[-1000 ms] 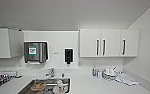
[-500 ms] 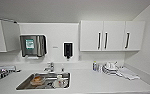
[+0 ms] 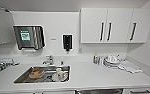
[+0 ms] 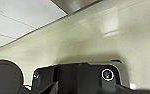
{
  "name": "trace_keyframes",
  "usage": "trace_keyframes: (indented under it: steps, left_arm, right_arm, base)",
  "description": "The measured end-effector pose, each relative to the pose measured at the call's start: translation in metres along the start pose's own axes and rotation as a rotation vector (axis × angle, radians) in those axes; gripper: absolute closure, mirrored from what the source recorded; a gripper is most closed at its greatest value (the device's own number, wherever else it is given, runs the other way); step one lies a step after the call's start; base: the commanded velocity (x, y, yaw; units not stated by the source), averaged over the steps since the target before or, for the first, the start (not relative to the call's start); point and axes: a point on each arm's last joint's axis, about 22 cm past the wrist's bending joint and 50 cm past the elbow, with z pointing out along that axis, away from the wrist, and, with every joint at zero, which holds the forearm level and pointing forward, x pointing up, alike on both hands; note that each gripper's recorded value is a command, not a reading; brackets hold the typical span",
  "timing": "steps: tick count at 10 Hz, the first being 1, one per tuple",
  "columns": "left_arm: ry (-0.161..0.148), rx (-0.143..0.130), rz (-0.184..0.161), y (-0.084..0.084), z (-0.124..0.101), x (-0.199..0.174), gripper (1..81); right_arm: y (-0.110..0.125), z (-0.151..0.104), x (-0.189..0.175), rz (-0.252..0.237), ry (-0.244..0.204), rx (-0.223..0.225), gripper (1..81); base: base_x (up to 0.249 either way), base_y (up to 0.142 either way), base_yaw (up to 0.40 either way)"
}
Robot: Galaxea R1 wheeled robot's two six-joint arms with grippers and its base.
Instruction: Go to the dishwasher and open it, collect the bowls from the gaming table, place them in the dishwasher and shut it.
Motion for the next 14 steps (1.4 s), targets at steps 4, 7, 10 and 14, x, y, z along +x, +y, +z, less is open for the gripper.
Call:
trace_keyframes:
  steps: [4, 7, 10, 14]
  left_arm:
    - [0.014, 0.001, 0.01, -0.018, 0.023, 0.002, 1.0]
    - [0.045, 0.013, 0.039, -0.04, 0.033, 0.012, 1.0]
    - [0.067, -0.002, 0.049, -0.049, 0.039, 0.032, 1.0]
    - [0.012, -0.005, 0.015, -0.067, 0.057, 0.008, 1.0]
  right_arm:
    - [0.013, 0.017, 0.018, -0.003, 0.015, 0.002, 1.0]
    - [0.018, 0.034, 0.035, -0.018, 0.047, 0.016, 1.0]
    - [0.029, 0.049, 0.042, -0.013, 0.047, 0.015, 1.0]
    - [0.052, 0.083, 0.032, 0.018, -0.001, 0.006, 1.0]
  base:
    - [0.0, 0.0, 0.0]
    - [0.0, 0.0, 0.0]
    - [0.0, 0.0, 0.0]
    - [0.0, 0.0, 0.0]
